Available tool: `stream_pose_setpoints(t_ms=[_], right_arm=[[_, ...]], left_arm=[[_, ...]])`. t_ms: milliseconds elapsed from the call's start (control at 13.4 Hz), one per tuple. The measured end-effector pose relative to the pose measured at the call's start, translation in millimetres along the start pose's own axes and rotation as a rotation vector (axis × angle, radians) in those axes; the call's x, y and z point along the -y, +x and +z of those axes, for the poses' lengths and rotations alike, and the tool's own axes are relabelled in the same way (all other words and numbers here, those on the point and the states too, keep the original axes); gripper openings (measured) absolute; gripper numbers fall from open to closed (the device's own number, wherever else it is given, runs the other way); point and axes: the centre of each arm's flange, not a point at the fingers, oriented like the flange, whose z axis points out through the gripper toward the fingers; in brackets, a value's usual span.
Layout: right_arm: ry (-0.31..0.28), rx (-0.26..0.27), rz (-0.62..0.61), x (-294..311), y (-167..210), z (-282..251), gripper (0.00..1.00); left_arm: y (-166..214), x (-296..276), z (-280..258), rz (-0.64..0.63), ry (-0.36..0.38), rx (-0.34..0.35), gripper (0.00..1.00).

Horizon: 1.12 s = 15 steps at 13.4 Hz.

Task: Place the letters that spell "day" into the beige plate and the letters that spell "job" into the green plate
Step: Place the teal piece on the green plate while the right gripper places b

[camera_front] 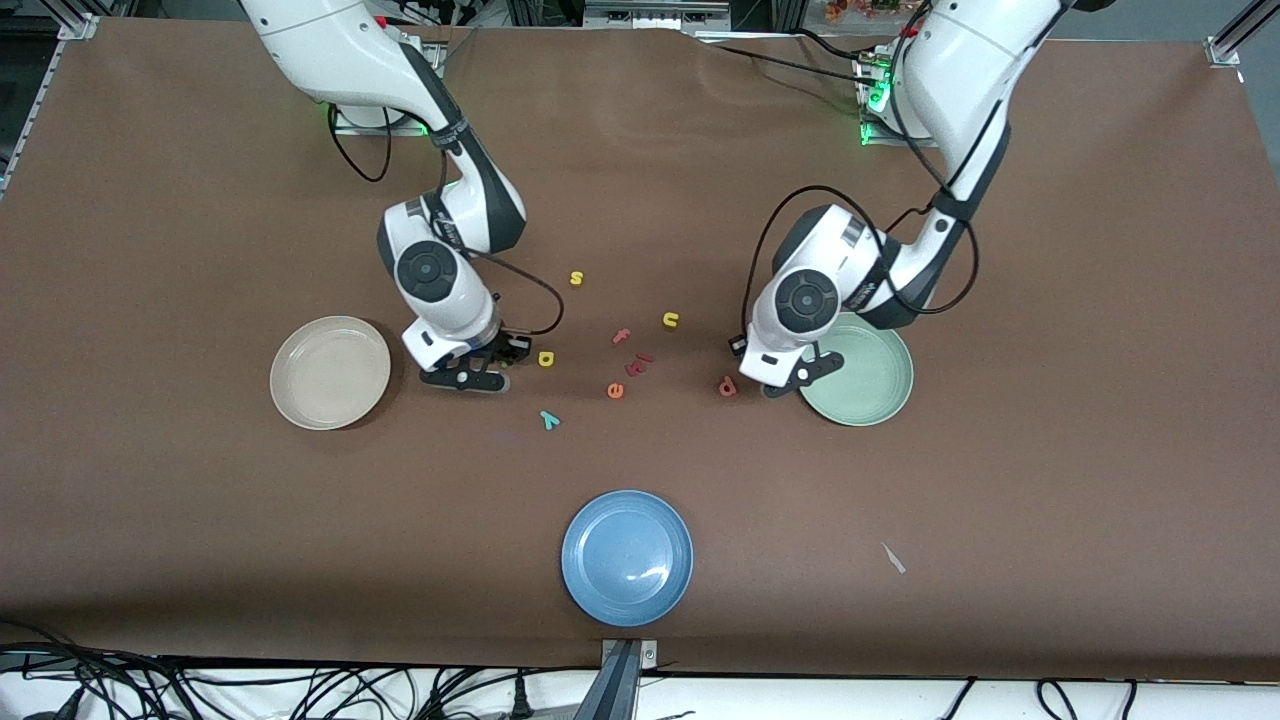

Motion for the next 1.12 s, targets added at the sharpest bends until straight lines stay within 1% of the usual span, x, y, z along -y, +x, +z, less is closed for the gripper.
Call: stream_pose_setpoints(t_ms=[149, 223, 372, 447, 670, 894, 968, 1117], right_arm=[[-0.027, 0.022, -0.04, -43, 17, -24, 0.27], [-0.036, 0.037, -0.051, -62, 22, -33, 0.27], [-0.048, 0.055, -0.047, -93, 26, -42, 0.27], [-0.055, 0.06, -0.048, -106, 27, -42, 0.27], [-0.079, 0.076, -0.067, -151, 34, -35, 0.27], [-0.077, 0.095, -0.11, -207, 45, -26, 0.27], [-0.066, 0.101, -0.106, -220, 47, -23, 0.34], [-0.025, 0.103, -0.085, -221, 49, -21, 0.51]], left_arm=[[20, 21, -21, 0.05, -0.001, -0.014, 0.11], [33, 33, -26, 0.083, 0.014, -0.035, 0.11], [55, 54, -25, 0.13, 0.073, -0.09, 0.11], [61, 60, -21, 0.139, 0.092, -0.098, 0.11], [65, 64, 1, 0.148, 0.116, -0.072, 0.11], [66, 62, 27, 0.152, 0.134, -0.036, 0.11], [65, 61, 34, 0.156, 0.139, -0.026, 0.11], [63, 58, 44, 0.161, 0.144, -0.013, 0.11]])
